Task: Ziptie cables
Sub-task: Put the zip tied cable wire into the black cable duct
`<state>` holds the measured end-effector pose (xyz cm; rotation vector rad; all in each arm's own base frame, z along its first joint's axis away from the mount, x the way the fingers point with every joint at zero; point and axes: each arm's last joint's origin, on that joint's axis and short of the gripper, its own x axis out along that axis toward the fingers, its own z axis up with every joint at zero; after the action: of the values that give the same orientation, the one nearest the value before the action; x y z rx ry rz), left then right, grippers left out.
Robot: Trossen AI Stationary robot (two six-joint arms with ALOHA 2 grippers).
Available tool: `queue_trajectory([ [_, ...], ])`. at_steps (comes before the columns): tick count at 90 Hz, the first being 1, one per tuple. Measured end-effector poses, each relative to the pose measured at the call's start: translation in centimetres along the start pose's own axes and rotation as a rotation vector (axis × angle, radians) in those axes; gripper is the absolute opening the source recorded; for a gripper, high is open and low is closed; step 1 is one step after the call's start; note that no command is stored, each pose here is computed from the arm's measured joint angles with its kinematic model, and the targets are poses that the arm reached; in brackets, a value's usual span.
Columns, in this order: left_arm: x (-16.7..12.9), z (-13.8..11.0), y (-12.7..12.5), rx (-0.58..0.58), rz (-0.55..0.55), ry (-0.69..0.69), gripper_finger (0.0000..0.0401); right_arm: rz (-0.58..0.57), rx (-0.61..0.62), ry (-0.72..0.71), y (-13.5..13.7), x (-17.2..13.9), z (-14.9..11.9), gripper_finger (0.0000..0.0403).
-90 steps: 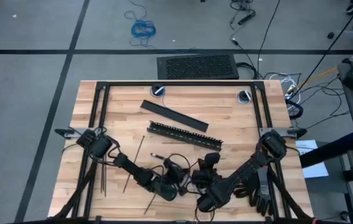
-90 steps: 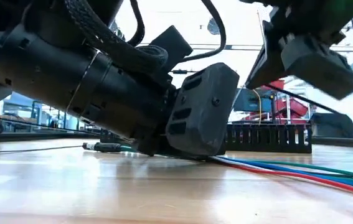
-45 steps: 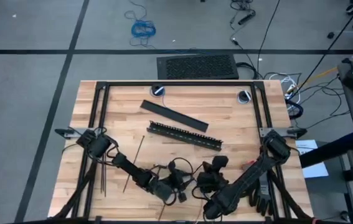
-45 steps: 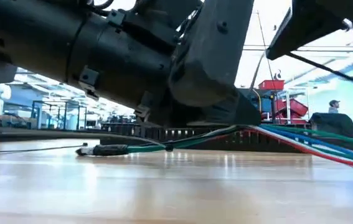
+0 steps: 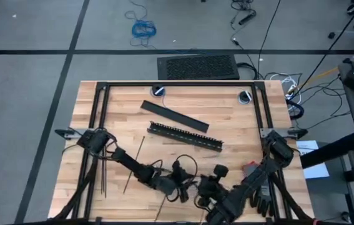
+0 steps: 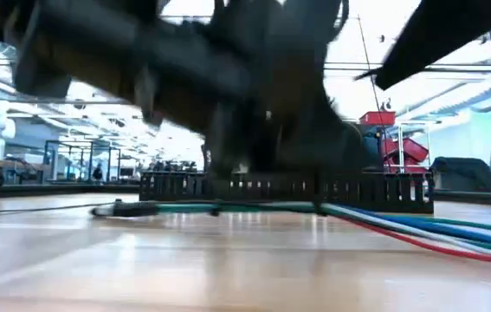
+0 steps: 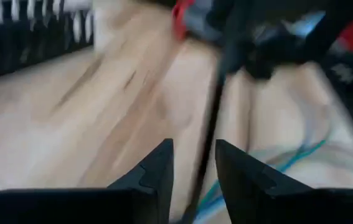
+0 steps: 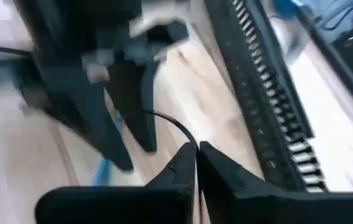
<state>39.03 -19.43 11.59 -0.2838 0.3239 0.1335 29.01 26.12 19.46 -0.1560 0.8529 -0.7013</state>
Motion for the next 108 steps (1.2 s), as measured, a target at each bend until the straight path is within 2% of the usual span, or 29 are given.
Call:
queue_trajectory([
  [13, -1.2, 1.7, -1.2, -0.005, -0.064, -0.033, 0.0116, -0.171, 0.007, -0.014, -2.1, 0.0, -1.1, 0.0034],
  [23, -2.1, 4.0, -1.7, -0.027, -0.096, -0.101, 0.0116, -0.182, -0.084, -0.064, -2.0, 0.9, -2.0, 0.0034],
  [32, -2.3, 4.6, -1.1, 0.005, -0.017, -0.101, 0.0116, -0.173, -0.180, -0.058, -1.7, 1.8, -2.9, 0.0029],
  [42, -1.9, 4.1, -0.2, -0.007, 0.054, -0.043, 0.0116, -0.200, -0.234, -0.046, -1.9, 2.8, -4.2, 0.0021],
  [54, -0.8, 1.8, 0.7, -0.064, 0.044, 0.068, 0.0116, -0.261, -0.272, -0.025, -2.8, 4.0, -5.1, 0.0014],
  [62, -0.2, 0.1, 0.9, -0.085, 0.046, 0.108, 0.0116, -0.301, -0.282, -0.001, -3.4, 5.1, -5.1, 0.0010],
  [71, 0.1, -0.2, 1.2, -0.111, 0.054, 0.104, 0.0116, -0.326, -0.263, 0.027, -3.8, 6.4, -4.3, 0.0005],
  [82, 0.8, -0.8, 2.9, -0.086, 0.171, 0.134, 0.0116, -0.280, -0.251, 0.049, -3.3, 7.9, -3.2, 0.0001],
  [93, 1.0, -0.9, 4.6, -0.069, 0.316, 0.155, 0.0116, -0.151, -0.290, 0.110, -2.0, 8.8, -2.8, 0.0000],
  [108, 1.1, -0.9, 5.7, -0.099, 0.383, 0.191, 0.0116, -0.048, -0.318, 0.117, -0.9, 8.8, -2.6, 0.0000],
])
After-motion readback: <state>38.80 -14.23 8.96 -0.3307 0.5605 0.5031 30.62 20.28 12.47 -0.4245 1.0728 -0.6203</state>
